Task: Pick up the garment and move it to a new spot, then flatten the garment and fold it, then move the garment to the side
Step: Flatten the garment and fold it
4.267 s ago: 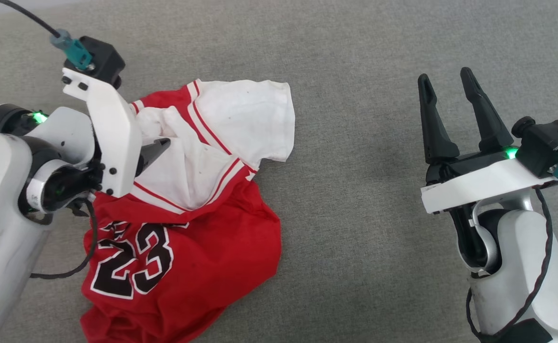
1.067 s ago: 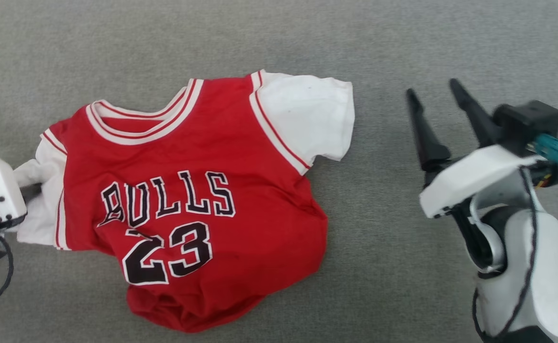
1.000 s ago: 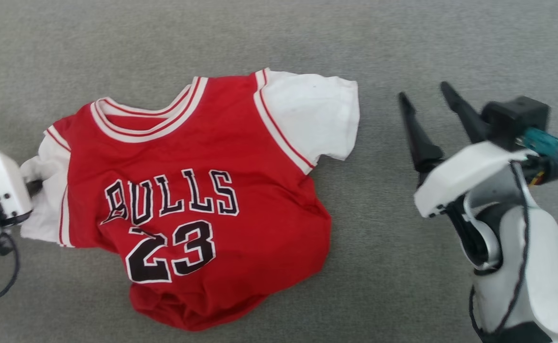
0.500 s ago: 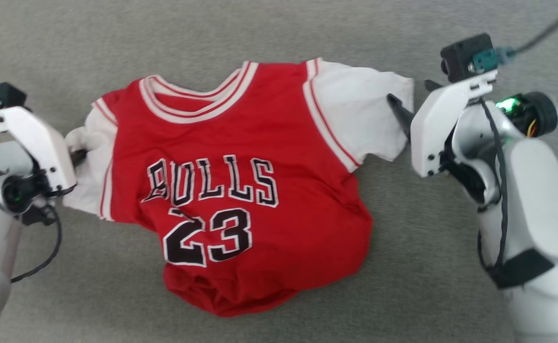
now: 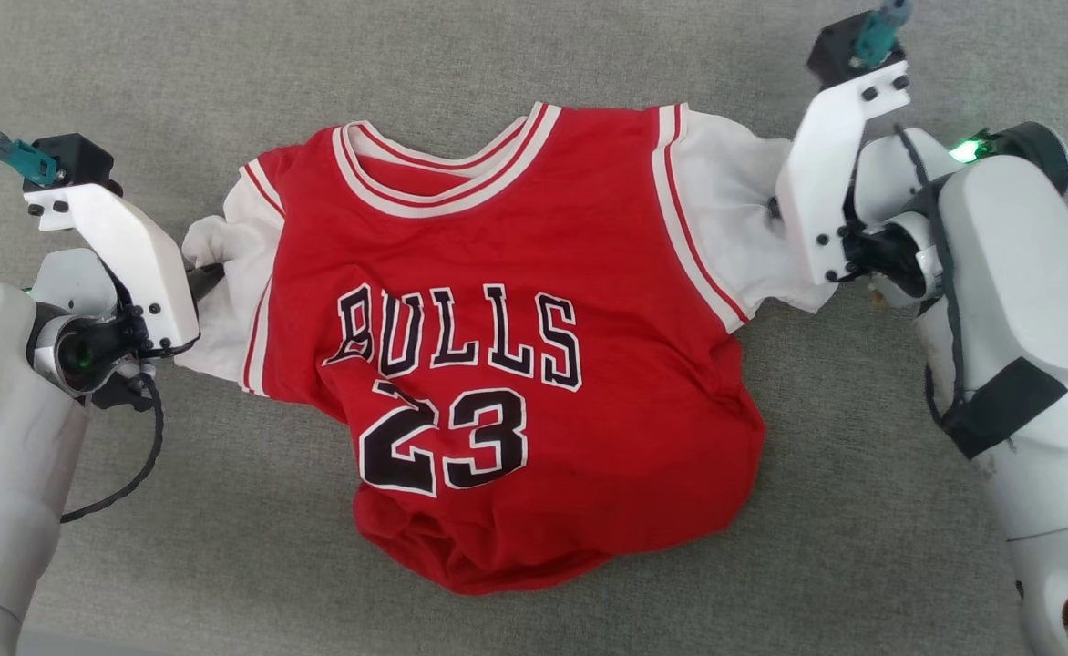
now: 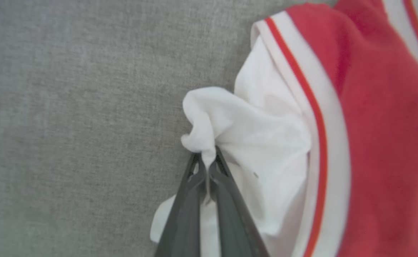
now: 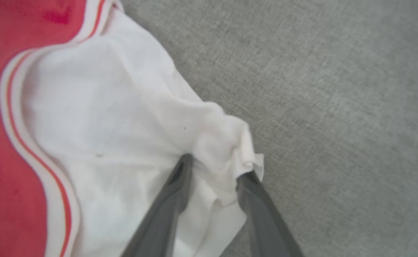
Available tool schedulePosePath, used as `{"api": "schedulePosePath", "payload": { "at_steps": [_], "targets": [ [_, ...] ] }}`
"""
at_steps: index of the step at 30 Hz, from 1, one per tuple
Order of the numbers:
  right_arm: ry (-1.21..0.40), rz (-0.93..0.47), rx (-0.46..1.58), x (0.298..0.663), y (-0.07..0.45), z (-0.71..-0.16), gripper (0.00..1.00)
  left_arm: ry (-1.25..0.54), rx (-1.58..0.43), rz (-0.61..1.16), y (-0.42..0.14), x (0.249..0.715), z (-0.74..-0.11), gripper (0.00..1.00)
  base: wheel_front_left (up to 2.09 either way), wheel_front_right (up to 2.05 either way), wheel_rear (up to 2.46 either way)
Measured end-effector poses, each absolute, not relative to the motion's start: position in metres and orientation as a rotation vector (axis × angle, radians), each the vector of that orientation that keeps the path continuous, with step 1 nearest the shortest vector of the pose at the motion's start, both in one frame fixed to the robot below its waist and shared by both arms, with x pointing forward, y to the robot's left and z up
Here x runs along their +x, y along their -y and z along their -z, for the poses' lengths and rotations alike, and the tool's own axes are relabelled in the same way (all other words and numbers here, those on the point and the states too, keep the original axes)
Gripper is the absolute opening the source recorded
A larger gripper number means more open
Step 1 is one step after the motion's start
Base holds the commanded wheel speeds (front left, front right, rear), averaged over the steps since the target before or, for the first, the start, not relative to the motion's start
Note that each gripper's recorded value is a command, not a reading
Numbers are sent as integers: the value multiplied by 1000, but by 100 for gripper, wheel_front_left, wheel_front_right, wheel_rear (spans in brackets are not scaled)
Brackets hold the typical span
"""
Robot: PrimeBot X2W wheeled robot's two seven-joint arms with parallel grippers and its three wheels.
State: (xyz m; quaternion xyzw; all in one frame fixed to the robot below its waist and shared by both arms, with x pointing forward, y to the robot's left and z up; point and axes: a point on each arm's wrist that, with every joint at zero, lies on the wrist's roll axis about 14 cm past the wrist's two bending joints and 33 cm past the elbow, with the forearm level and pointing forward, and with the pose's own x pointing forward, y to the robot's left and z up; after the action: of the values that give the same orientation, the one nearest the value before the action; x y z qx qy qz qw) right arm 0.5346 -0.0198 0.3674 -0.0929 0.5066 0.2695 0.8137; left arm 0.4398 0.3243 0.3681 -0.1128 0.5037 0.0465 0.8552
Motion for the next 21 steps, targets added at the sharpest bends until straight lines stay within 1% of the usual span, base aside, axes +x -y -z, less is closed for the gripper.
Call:
{"api": "schedulePosePath", "payload": {
  "at_steps": [3, 9, 13, 21],
  "targets": [
    [-1087, -591, -162, 531, 20, -375, 0, -1039, -236, -101, -329, 442, -376, 0, 0, 0, 0],
    [-1022, -594, -118, 532, 33, -404, 0, -937, -185, -78, -336, 464, -416, 0, 0, 0, 0],
    [-904, -576, -143, 542, 47, -442, 0, -849, -140, -46, -337, 479, -452, 0, 0, 0, 0],
    [-648, -563, -109, 546, 63, -533, 0, -664, -42, 8, -324, 502, -540, 0, 0, 0, 0]
  ]
}}
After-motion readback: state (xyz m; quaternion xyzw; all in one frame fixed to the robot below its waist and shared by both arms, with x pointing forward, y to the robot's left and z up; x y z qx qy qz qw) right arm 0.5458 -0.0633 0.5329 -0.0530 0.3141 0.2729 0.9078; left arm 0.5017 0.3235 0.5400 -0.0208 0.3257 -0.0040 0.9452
